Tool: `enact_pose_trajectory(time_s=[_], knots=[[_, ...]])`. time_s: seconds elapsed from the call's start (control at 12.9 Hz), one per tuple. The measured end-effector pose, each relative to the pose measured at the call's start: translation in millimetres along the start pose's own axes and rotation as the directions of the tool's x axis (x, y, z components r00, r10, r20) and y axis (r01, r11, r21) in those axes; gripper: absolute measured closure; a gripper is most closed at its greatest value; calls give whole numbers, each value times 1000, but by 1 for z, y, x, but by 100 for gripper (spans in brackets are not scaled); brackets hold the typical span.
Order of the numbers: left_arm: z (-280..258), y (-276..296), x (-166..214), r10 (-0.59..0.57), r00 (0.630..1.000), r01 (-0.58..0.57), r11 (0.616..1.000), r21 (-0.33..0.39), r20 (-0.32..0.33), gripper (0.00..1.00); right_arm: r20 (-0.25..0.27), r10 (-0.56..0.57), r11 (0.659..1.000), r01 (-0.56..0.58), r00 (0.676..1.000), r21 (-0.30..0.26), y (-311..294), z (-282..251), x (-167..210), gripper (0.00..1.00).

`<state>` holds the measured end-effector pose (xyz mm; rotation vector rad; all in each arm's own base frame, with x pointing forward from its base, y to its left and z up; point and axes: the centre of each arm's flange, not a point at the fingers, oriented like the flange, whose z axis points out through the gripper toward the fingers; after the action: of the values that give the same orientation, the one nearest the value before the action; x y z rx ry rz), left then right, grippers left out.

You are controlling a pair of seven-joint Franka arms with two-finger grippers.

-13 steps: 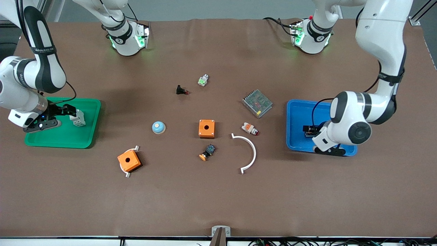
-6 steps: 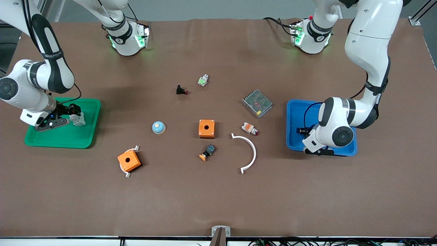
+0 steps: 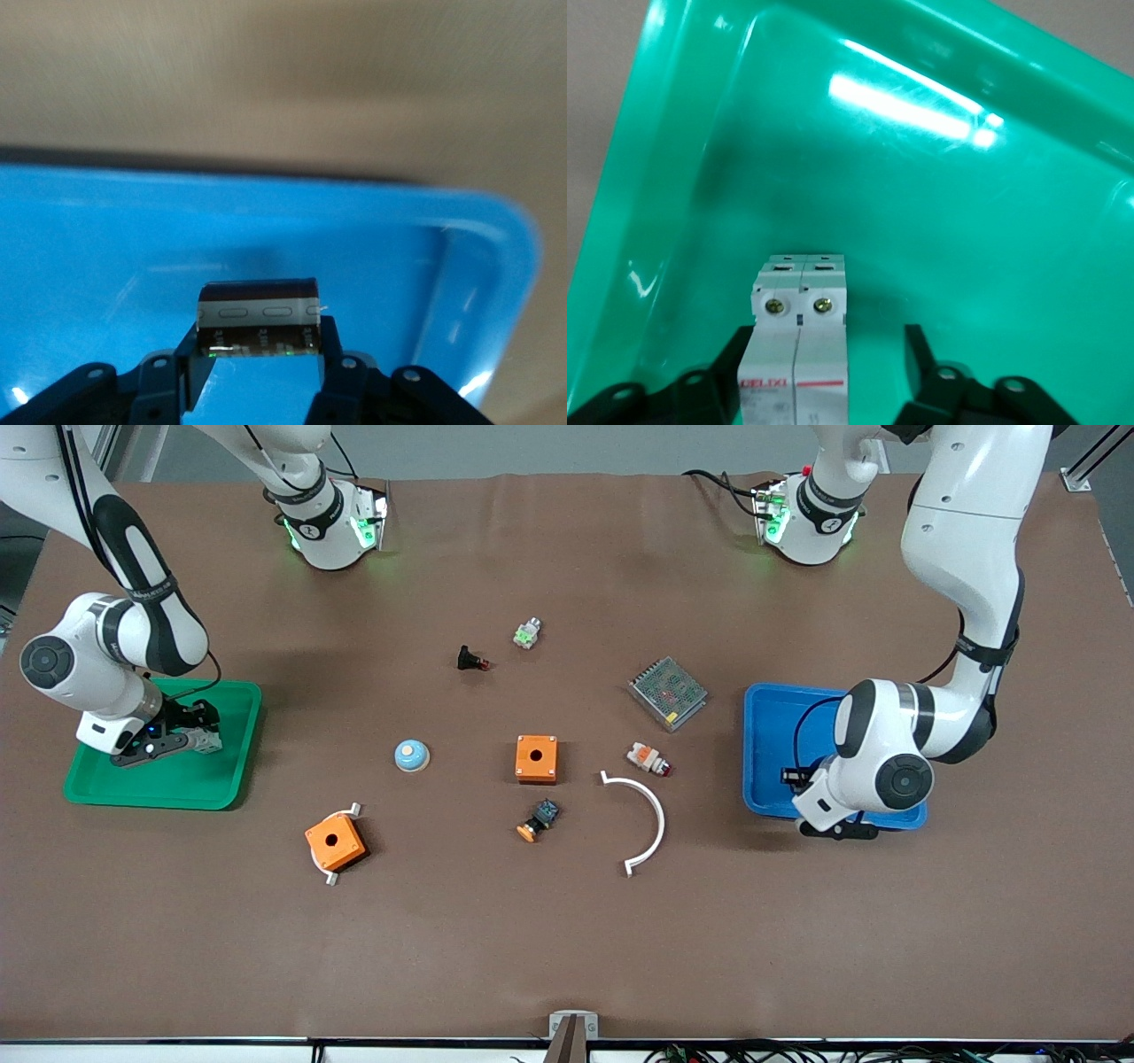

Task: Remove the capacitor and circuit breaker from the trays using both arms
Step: 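Carry the breaker with the right gripper while the left gripper carries the capacitor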

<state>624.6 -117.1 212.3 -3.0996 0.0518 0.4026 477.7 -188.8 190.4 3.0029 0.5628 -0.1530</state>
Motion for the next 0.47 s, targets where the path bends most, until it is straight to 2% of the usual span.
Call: enact_pose_trajectory(time_s=[0.16, 0.31, 0.47], knots=[[-38, 31, 11, -101, 994, 98, 994, -55, -52, 49, -1, -4, 1000, 4, 1000, 0, -2, 2, 2, 57], [-62, 87, 14, -203, 977, 193, 973, -127, -72, 49, -8, -6, 1000, 6, 1000, -5, -1, -2, 4, 60], [-59, 149, 12, -309, 949, 297, 943, -151, -63, 49, -2, -18, 1000, 18, 1000, -3, -1, -18, 14, 60]])
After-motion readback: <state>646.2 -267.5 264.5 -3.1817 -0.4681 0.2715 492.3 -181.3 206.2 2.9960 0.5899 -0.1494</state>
